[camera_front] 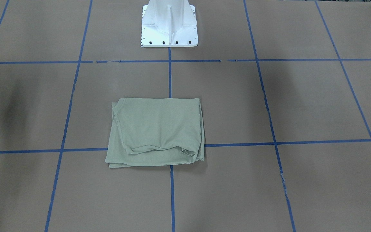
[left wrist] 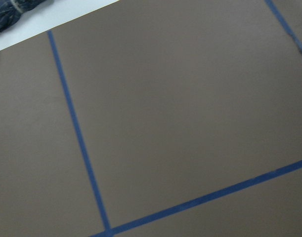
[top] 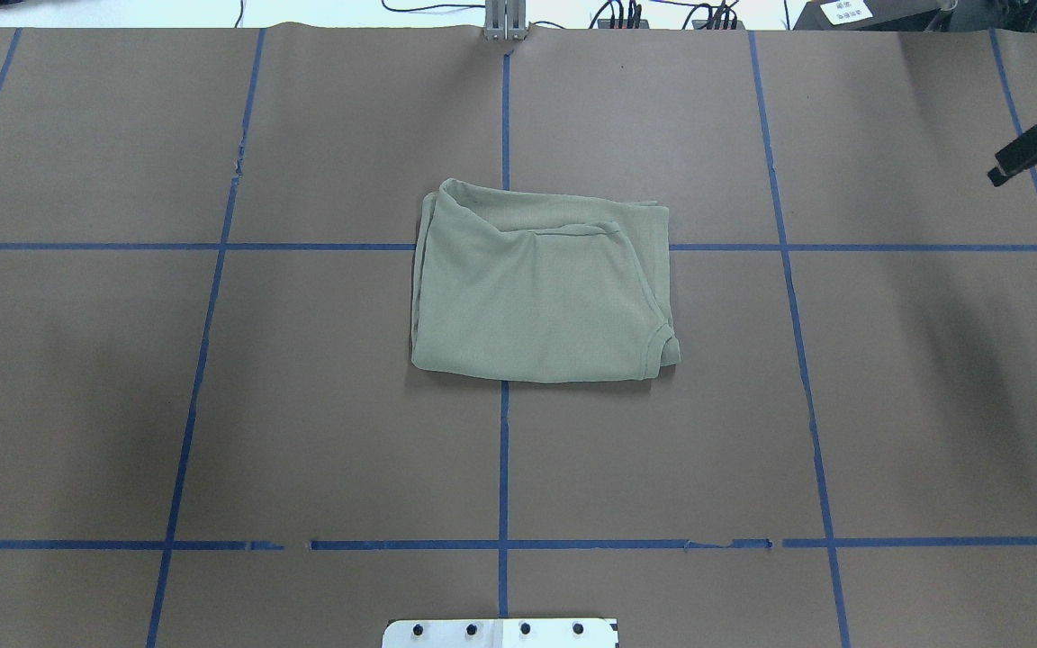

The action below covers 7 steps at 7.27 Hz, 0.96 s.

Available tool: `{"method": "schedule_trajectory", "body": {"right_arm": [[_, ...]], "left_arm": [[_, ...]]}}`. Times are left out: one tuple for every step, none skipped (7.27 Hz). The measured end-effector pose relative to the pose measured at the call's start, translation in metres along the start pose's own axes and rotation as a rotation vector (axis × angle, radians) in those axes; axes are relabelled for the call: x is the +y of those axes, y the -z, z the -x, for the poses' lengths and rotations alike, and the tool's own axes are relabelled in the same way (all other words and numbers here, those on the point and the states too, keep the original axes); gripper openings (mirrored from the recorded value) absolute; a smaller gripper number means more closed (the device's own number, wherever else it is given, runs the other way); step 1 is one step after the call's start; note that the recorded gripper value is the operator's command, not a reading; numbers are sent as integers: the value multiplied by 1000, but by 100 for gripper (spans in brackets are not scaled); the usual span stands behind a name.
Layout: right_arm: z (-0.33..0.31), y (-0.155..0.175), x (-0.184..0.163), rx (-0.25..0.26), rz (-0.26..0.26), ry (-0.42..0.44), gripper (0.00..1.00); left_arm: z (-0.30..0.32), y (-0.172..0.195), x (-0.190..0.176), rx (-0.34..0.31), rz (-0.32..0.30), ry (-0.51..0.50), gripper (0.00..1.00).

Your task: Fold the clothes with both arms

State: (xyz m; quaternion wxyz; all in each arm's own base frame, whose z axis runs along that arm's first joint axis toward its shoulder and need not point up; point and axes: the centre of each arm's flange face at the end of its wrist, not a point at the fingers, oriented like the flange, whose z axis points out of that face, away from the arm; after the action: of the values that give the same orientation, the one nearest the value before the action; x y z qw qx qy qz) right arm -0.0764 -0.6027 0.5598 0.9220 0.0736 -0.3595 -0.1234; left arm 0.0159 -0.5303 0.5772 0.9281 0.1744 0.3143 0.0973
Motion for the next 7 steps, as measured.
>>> {"method": "schedule_trajectory", "body": {"right_arm": [[-28,6,21,7,20,-4,100],[-42,12,33,25,20,-8,100],[-56,18,43,58,17,-20,100],[-72,26,54,82,14,-51,100],[-86,30,66,75,22,-98,100],[-100,38,78,34,35,-162,100],[-113,48,90,-22,43,-232,100]], "left_arm": [[7,-2,10,-5,11,33,100],[9,-3,14,-9,12,53,100],[11,-3,18,-10,17,65,100],[13,-5,26,3,43,88,100],[12,-7,37,37,96,127,100],[9,-4,44,71,151,166,100],[11,1,51,87,189,174,100]]}}
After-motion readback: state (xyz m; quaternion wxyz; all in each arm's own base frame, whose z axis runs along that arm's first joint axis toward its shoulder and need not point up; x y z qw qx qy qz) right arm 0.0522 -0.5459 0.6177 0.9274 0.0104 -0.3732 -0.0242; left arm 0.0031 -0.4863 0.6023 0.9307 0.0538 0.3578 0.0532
